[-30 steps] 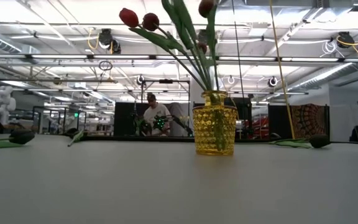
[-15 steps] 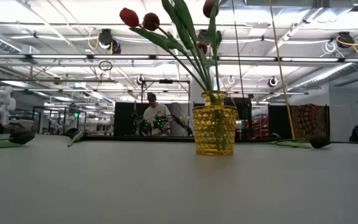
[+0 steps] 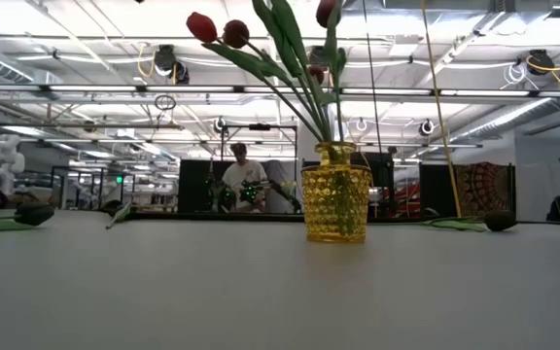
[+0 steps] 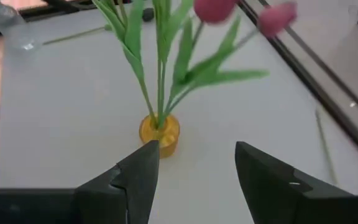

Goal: Sort flowers into vase by color
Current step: Move the yellow vase to the top of the table

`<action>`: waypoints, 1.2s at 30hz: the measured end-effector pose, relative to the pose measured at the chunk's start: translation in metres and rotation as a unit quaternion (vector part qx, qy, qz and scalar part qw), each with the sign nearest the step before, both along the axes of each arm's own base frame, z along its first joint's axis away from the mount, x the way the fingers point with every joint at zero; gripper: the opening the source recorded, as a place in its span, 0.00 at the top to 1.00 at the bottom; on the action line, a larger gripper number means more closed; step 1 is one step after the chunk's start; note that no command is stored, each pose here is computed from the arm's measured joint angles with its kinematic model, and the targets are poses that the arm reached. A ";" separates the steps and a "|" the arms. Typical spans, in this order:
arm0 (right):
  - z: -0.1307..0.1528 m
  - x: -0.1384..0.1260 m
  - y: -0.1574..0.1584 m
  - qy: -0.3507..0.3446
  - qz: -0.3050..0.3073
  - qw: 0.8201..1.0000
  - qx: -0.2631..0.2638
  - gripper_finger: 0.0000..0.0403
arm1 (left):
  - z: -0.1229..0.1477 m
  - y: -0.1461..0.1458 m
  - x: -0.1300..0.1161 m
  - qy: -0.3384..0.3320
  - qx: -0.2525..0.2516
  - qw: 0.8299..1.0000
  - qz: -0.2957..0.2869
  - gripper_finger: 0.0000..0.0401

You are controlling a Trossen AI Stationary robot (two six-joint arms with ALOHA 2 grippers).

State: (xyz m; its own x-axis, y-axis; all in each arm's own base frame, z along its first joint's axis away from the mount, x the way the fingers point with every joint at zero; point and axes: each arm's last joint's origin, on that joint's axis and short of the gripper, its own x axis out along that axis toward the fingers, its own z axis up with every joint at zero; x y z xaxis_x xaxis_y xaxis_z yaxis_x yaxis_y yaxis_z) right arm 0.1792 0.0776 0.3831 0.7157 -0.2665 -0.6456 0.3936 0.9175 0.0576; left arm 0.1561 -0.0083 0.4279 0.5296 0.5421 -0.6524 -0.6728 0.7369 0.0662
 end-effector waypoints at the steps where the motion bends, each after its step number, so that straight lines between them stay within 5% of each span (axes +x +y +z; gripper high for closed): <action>1: -0.004 -0.008 -0.001 -0.007 -0.006 1.000 0.010 0.50 | 0.001 -0.002 -0.006 -0.011 0.002 1.000 0.005 0.70; 9: -0.013 -0.068 -0.025 -0.112 -0.042 0.990 0.075 0.50 | -0.014 -0.007 -0.038 -0.067 -0.006 0.997 0.030 0.70; 16: -0.040 -0.096 -0.043 -0.136 -0.056 0.985 0.090 0.50 | -0.067 -0.014 -0.034 -0.036 -0.007 0.997 0.071 0.70; 23: -0.084 -0.082 -0.033 -0.151 -0.058 0.981 0.109 0.50 | -0.126 -0.032 -0.023 -0.063 -0.055 0.992 0.095 0.70; 30: -0.122 -0.053 -0.013 -0.176 -0.035 0.978 0.104 0.50 | -0.162 -0.058 -0.007 -0.132 -0.110 0.984 0.041 0.70; 36: -0.146 -0.036 0.001 -0.160 -0.004 0.984 0.082 0.50 | -0.181 -0.078 0.003 -0.121 -0.145 0.982 -0.001 0.70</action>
State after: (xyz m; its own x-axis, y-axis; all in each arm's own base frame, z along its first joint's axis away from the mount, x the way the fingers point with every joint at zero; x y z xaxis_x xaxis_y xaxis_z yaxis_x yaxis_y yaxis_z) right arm 0.1433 0.0781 0.2368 0.8878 -0.1846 -0.4215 0.3386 0.8824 0.3268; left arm 0.1589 -0.0862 0.2469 0.6895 0.3506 -0.6338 -0.6412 0.7025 -0.3089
